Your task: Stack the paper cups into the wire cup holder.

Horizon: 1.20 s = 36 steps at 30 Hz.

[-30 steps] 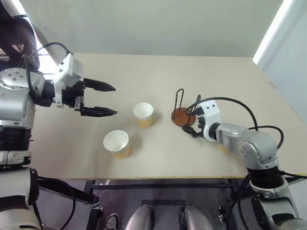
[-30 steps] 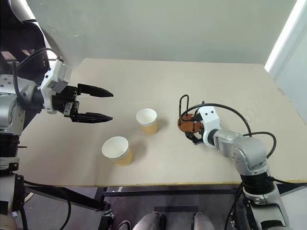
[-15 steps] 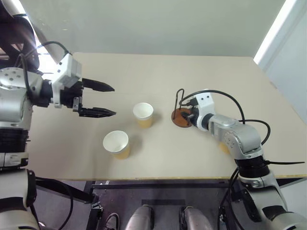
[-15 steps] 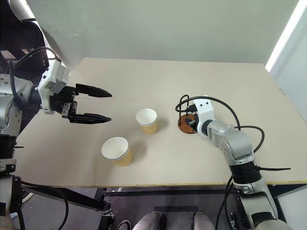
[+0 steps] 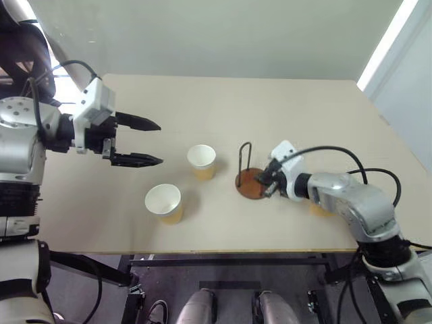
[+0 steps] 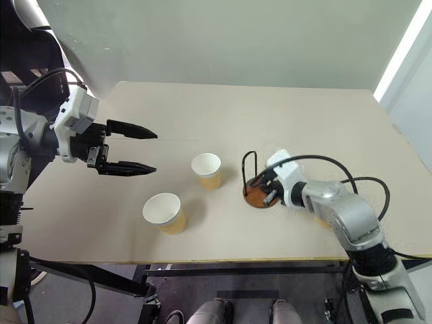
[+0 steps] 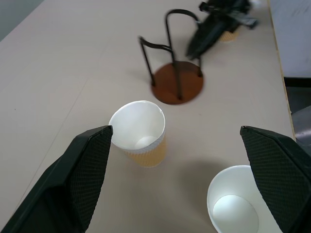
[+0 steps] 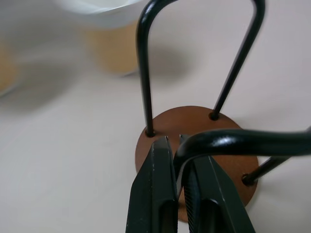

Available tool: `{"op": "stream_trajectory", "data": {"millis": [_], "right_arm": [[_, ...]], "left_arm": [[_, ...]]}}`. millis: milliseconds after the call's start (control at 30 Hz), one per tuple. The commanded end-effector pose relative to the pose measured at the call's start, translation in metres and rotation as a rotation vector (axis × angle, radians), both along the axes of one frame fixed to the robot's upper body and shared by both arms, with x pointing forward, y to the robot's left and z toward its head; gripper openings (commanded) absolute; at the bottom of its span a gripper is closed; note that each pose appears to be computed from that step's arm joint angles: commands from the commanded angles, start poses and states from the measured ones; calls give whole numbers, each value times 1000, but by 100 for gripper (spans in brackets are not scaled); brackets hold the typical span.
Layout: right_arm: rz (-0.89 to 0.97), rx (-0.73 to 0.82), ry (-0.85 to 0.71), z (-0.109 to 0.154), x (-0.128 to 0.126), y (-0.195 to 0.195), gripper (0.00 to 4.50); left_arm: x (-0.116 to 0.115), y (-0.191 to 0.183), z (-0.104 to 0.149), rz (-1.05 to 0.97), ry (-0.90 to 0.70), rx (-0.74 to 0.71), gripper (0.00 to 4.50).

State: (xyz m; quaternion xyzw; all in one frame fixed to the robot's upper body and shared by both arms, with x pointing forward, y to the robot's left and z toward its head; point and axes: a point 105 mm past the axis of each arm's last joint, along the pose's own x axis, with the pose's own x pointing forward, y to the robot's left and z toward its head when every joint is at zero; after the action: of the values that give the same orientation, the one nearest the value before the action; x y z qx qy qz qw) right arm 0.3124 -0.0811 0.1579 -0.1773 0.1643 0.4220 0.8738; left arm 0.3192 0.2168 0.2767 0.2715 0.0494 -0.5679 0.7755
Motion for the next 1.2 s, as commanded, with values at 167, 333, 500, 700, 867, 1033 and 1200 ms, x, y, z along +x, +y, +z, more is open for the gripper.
{"op": "stream_trajectory", "data": {"millis": [167, 333, 500, 700, 867, 1033, 1200], "right_arm": [[248, 32, -17, 7, -42, 24, 4], [294, 44, -6, 5, -47, 27, 4], [347, 51, 11, 3, -54, 30, 4], [396, 54, 12, 2, -58, 32, 4], [410, 41, 11, 0, -59, 32, 4], [411, 20, 4, -3, -58, 31, 4], [406, 4, -7, -4, -56, 32, 55]], "left_arm": [[-3, -2, 15, -23, -64, 6, 450], [-3, -3, 15, -28, -63, 11, 450], [-2, -3, 15, -28, -61, 16, 450], [-3, -3, 14, -30, -57, 20, 450], [-2, -3, 14, -33, -54, 24, 450], [-2, -4, 14, -35, -52, 27, 450], [-1, -5, 14, -37, -53, 28, 450]]}}
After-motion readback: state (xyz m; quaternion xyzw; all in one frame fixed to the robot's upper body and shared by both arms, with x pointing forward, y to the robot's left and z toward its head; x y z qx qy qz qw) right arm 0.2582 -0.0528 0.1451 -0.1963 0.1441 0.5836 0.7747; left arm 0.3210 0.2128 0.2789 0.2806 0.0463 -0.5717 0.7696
